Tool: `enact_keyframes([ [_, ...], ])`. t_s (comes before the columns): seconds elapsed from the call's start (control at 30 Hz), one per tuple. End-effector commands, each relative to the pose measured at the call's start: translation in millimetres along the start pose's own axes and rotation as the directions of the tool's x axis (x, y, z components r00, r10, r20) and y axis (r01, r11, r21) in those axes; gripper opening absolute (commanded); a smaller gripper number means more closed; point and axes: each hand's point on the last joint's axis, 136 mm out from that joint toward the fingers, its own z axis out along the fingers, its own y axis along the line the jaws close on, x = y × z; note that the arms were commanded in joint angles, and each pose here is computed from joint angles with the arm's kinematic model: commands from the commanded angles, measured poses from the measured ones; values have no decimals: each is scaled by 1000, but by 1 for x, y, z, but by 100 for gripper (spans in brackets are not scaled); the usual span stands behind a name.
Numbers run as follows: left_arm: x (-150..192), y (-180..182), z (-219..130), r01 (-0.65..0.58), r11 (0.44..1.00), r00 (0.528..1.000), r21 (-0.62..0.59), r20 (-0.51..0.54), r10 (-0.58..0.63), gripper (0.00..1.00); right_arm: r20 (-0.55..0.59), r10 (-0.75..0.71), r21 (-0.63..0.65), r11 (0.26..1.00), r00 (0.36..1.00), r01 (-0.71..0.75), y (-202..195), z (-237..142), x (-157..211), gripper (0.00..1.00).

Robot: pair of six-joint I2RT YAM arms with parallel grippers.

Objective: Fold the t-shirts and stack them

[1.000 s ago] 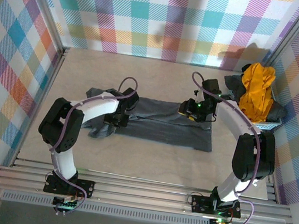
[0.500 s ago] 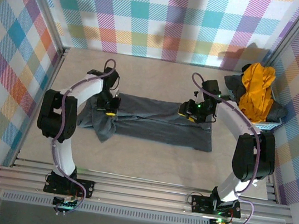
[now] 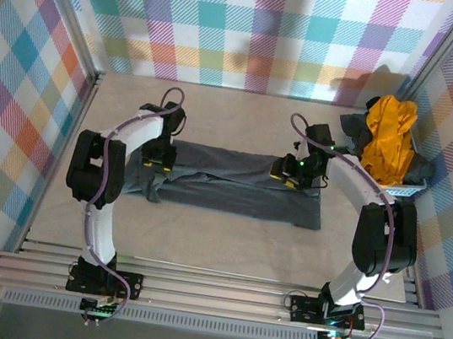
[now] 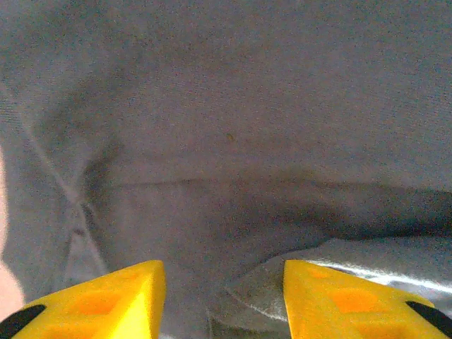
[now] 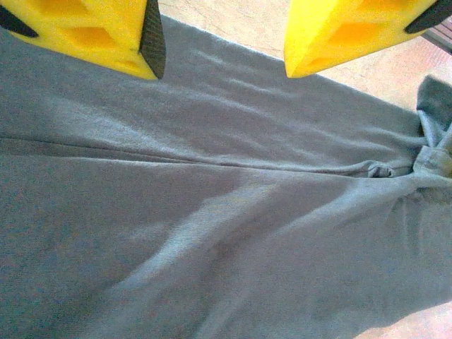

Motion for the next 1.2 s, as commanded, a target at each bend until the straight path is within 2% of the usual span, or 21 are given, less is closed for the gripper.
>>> enact_keyframes([
  [0.0,4,-2,-60,-15,998,987,-59,161,24,43,6,-4,-25,1000,1000,4,7,-7,3,49],
  [0.07,12,-18,-75,-41,999,979,-12,202,43,41,13,-5,-32,999,1000,5,8,-8,2,49],
  [0.17,29,-47,-70,-101,989,982,105,173,82,36,22,-21,-63,998,1000,22,14,-8,0,49],
  [0.3,48,-63,-38,-192,974,980,120,78,184,36,26,-45,-99,994,999,48,22,-9,-1,49],
  [0.47,53,-83,-26,-285,949,958,137,63,279,33,16,-35,-84,996,999,36,18,-7,1,49],
  [0.57,51,-77,-13,-286,955,958,74,35,284,32,16,-28,-83,996,999,29,16,-6,3,49],
  [0.73,46,-63,-2,-292,956,956,-30,20,292,37,13,-23,-81,996,1000,24,14,-6,6,49],
  [0.9,40,-61,7,-299,952,954,-66,8,300,37,19,-27,-99,995,999,28,18,-8,5,49],
  [1.17,25,-53,10,-291,945,954,-147,28,298,34,47,-58,-323,944,997,70,58,-23,7,50],
])
